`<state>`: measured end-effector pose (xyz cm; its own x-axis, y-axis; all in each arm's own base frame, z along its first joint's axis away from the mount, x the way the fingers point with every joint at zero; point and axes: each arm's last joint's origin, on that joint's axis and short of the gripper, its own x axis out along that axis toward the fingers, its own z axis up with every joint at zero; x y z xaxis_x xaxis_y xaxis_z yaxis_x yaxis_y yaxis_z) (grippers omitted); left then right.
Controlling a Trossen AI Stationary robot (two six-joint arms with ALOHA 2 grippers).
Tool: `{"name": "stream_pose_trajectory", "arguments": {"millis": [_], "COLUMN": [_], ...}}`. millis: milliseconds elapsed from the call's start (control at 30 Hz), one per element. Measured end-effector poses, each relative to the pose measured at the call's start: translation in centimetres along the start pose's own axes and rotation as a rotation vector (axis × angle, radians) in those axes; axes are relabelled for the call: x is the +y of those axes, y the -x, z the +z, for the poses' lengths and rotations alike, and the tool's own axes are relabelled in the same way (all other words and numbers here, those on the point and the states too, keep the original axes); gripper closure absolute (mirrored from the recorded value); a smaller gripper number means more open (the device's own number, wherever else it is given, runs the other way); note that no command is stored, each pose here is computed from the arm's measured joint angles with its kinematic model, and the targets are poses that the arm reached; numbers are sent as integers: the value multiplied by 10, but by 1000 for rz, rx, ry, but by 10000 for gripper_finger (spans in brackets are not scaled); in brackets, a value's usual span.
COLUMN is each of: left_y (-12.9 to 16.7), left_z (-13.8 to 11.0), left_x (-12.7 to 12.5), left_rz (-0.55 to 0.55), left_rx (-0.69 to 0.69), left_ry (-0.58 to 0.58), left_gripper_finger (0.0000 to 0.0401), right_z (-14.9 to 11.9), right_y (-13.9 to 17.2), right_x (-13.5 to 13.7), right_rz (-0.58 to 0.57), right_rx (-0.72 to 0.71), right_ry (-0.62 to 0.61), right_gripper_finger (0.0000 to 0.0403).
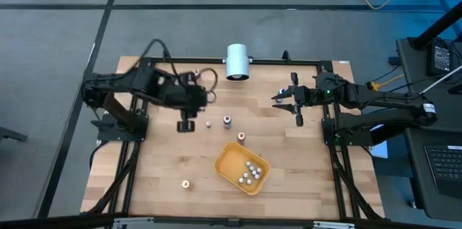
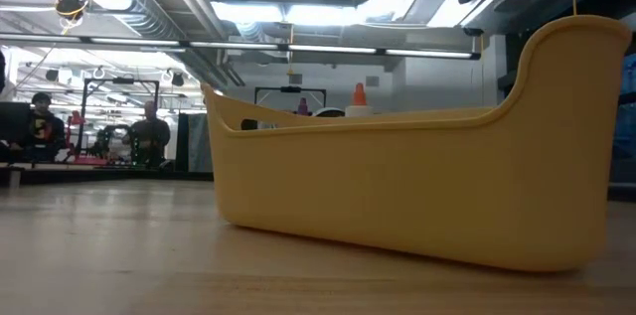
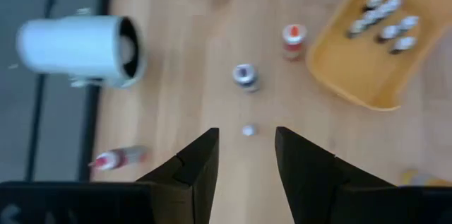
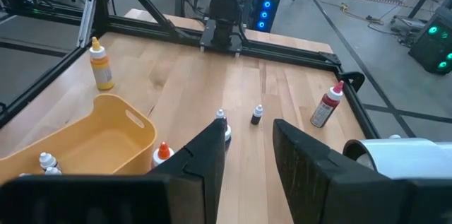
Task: Pick & Place food coloring
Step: Put the small pink food coloring bottle into the yellow container
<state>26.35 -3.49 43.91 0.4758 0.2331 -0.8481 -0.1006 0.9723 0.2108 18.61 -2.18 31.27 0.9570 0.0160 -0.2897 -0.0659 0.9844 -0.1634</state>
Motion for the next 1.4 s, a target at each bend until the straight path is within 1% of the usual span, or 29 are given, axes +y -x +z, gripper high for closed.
{"name": "stream_pose_trajectory", "arguments": {"millis": [67, 233, 333, 400, 500, 567, 700, 767, 867, 1000, 1167, 1267, 1400], "left_y": [6, 18, 19, 13, -5, -21, -51, -69, -93, -121, -143, -152, -163], "left_z": [-6, -16, -19, -24, -36, -45, -59, -65, -75, -82, -87, -87, -87], "left_x": [10, 32, 44, 50, 57, 60, 63, 63, 59, 51, 43, 41, 39], "left_rz": [25, 2, 16, -20, -63, -63, -62, -79, -91, -143, -168, -193, -194], "left_rx": [8, -3, -4, 14, 47, 64, 24, 21, 59, 88, 106, 95, 96], "left_ry": [14, -6, -23, -46, -72, -88, -92, -78, -68, -67, -30, 20, 57], "left_gripper_finger": [265, 266, 265, 264, 262, 262, 262, 262, 262, 262, 258, 245, 223], "right_z": [0, 0, 0, 0, 0, 0, 0, 0, 0, 0, 0, 0, 0], "right_y": [0, 0, 0, 0, 0, 0, 0, 0, 0, 0, 0, 0, 0], "right_x": [0, 0, 0, 0, 0, 0, 0, 0, 0, 0, 0, 0, 0], "right_rz": [0, 0, 0, 0, 0, 0, 0, 1, 0, 1, 1, 1, 1], "right_rx": [0, 0, 1, 1, 2, 2, 3, 3, 3, 3, 2, 3, 2], "right_ry": [0, 0, 0, 0, 0, 0, 0, 0, 0, 0, 0, 0, 0], "right_gripper_finger": [280, 280, 280, 280, 280, 280, 280, 280, 280, 280, 280, 280, 280]}}
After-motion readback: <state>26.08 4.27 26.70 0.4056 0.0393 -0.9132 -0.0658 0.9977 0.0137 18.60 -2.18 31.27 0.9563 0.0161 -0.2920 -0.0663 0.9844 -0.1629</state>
